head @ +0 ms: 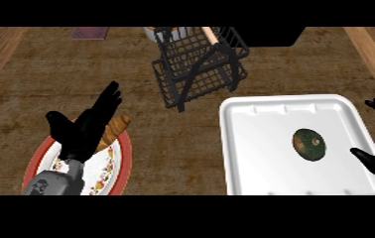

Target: Pick the squash from the tray and place it in the tiered basket

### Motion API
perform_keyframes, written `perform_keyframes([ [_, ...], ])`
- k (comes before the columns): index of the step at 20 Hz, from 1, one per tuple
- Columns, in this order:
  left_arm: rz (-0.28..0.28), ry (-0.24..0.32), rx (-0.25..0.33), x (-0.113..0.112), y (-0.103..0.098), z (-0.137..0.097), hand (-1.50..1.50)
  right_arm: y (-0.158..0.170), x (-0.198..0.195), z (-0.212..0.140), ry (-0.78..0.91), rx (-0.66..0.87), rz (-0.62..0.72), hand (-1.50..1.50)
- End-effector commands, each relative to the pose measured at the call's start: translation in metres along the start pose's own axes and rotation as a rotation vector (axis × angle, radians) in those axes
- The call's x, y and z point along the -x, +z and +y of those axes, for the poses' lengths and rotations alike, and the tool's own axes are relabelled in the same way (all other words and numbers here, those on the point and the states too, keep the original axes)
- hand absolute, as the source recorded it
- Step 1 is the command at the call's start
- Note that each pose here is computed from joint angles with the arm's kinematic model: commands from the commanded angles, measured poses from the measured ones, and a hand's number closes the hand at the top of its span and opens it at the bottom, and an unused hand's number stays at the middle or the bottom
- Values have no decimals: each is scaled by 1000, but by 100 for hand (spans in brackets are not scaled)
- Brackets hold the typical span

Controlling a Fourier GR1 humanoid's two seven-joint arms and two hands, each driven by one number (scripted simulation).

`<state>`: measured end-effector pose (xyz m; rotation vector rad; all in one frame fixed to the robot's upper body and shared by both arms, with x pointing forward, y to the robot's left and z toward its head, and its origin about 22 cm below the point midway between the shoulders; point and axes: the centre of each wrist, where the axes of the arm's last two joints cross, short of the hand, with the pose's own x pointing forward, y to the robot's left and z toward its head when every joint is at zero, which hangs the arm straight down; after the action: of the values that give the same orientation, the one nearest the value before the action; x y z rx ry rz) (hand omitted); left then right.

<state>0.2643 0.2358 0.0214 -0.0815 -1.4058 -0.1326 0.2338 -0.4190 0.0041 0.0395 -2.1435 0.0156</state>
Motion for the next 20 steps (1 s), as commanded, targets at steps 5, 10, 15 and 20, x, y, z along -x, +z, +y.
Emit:
perform_keyframes([
  [5, 25, 23, -1, -5, -6, -1, 0, 34, -42, -39, 320, -318, -19, -150],
  [10, 20, 5, 1, -3, -3, 0, 0, 30, -88, -51, 675, -281, 59, -150],
  [15, 13, 4, 0, -3, -8, -5, 0, 40, -124, -32, 892, -309, 153, -150],
  [20, 7, 8, 18, -2, -4, 0, 0, 41, -139, 27, 916, -333, 253, -150],
])
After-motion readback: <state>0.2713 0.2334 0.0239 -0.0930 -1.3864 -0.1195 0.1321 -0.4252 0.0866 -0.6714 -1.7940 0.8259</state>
